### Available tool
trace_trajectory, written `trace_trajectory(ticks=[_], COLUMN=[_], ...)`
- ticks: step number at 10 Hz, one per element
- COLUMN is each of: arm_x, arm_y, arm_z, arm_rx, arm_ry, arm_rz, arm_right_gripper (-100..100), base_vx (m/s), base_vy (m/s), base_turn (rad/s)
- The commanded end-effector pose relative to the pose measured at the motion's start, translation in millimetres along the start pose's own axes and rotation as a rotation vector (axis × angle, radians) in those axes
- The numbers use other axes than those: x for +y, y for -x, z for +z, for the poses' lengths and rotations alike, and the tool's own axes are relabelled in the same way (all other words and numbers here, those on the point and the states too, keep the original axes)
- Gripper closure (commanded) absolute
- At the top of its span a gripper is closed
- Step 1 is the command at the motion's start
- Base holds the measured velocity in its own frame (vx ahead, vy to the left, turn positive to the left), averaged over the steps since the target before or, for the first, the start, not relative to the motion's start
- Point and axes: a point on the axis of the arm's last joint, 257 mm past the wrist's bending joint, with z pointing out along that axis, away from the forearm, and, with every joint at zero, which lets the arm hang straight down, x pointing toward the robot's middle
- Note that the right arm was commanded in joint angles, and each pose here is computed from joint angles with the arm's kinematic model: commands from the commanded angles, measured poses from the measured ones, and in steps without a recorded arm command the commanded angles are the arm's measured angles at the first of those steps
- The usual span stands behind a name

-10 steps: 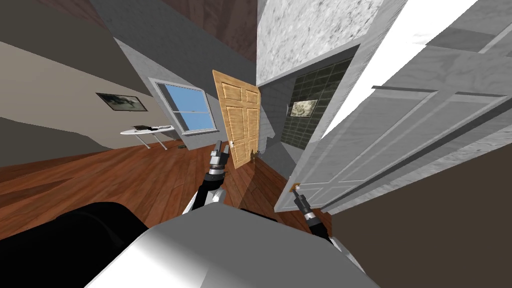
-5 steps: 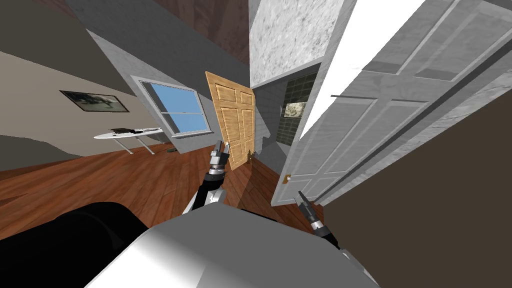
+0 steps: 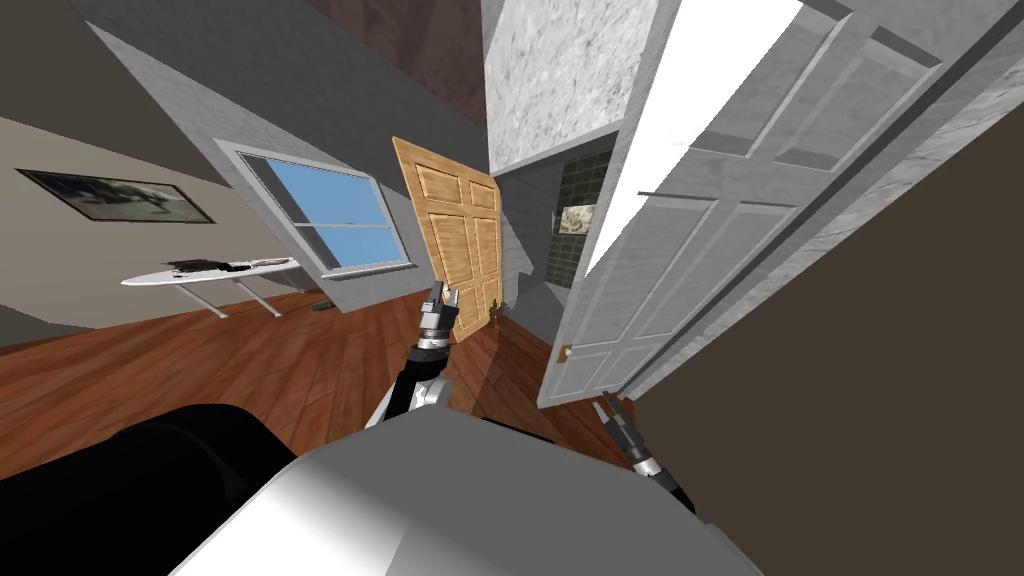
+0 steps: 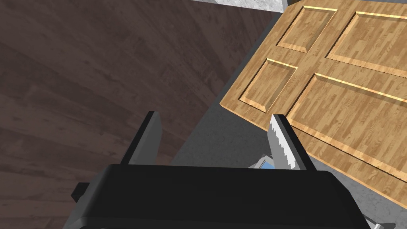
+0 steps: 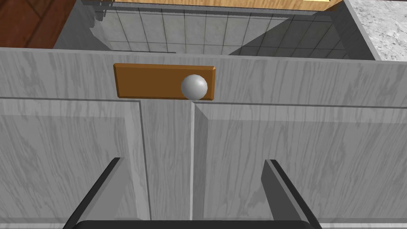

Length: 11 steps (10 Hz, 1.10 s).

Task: Pull the door open

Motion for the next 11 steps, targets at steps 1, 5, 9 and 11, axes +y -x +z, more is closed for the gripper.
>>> trace_trajectory(ticks=[1,5,9,11], arm_x=[0.0,0.1,0.5,-0.1], arm_y=[-2.8,-12.6,-23.7,-26.2], arm_z=[5.3,22.8,40.9,40.5], arm_rx=[0.008,0.034,0.063,0.067], arm_ry=[0.0,0.001,0.001,0.0], arm_rz=[0.0,0.001,0.001,0.002], arm_right_gripper=[-100,-100,-100,-100], base_vx=[0.101,0.182,0.2,0.133], base_vy=[0.098,0.149,0.045,-0.037], base_turn=[-0.019,-0.056,-0.088,-0.037])
